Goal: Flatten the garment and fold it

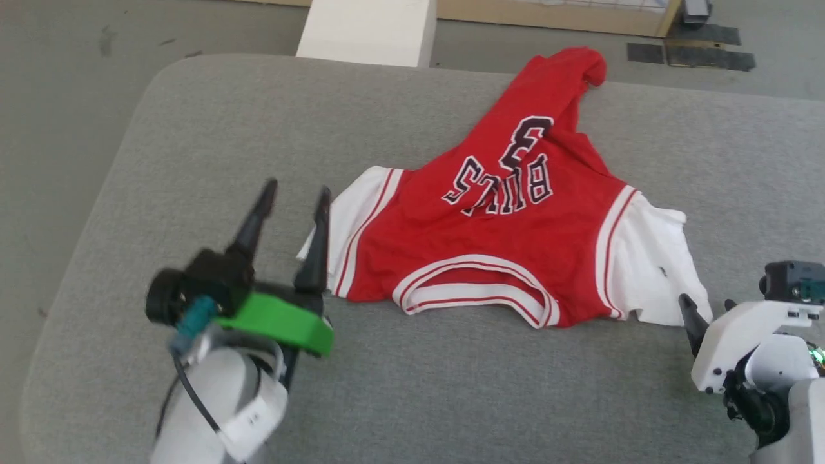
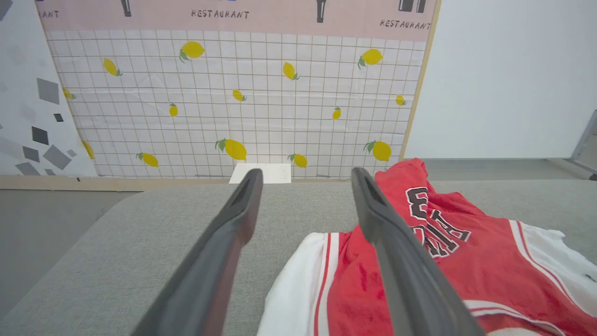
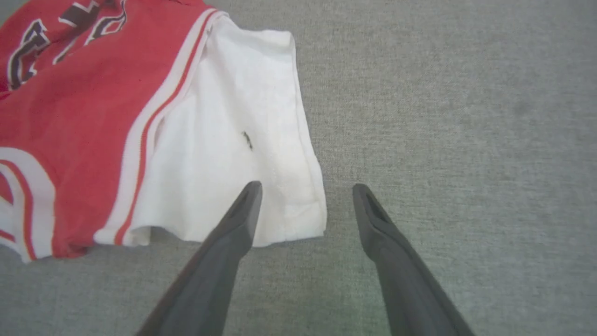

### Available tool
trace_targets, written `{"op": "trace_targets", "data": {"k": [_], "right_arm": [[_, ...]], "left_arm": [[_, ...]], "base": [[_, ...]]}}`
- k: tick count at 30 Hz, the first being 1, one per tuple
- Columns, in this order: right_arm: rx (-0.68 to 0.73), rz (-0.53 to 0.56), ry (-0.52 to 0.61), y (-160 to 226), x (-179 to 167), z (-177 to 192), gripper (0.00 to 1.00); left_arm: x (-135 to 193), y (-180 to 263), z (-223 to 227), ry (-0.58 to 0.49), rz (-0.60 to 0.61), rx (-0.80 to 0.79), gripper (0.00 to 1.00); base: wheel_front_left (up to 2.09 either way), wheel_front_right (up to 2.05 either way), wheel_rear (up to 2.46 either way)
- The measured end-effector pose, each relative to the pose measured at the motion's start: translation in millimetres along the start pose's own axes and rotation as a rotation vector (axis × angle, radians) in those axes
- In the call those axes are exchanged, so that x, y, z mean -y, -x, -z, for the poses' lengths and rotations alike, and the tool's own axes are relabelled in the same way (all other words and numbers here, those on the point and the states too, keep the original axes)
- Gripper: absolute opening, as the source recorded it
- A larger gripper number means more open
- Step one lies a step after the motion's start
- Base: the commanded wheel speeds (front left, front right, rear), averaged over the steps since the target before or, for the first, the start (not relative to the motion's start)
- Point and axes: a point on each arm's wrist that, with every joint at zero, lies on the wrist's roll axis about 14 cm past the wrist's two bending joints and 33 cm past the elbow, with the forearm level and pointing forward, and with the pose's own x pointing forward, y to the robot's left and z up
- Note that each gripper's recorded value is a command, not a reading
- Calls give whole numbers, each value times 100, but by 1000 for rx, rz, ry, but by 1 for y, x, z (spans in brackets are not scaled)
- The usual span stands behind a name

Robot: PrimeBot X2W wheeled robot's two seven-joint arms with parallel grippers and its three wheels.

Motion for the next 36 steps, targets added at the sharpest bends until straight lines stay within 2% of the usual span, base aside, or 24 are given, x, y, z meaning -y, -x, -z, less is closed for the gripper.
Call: {"op": "trace_targets", "data": {"k": [4, 5, 6, 7, 15, 30, 34, 35, 36], "right_arm": [[-124, 0, 12, -14, -4, 14, 100], [-138, -3, 19, -16, -6, 15, 87], [-153, -7, 29, -18, -8, 16, 37], [-162, -12, 38, -20, -10, 17, 0], [-148, -7, 91, -14, -6, 11, 0], [-230, 208, 234, 59, 108, 15, 0], [-229, 225, 242, 63, 121, 17, 0], [-207, 220, 241, 62, 120, 15, 100], [-184, 213, 231, 61, 119, 14, 100]], "left_arm": [[-2, 16, 5, 6, -30, -11, 100], [-3, 17, 5, 5, -32, -13, 100], [-4, 19, 6, 7, -40, -15, 100], [-6, 20, 7, 9, -48, -18, 100], [-13, 29, 13, 31, -77, -37, 100], [15, 34, 17, 72, -3, -54, 100], [19, 36, 26, 89, 6, -79, 100], [20, 37, 29, 95, 9, -89, 100], [21, 37, 31, 100, 11, -96, 100]], "base": [[0, 0, 0], [0, 0, 0], [0, 0, 0], [0, 0, 0], [0, 0, 0], [0, 0, 0], [0, 0, 0], [0, 0, 0], [0, 0, 0]]}}
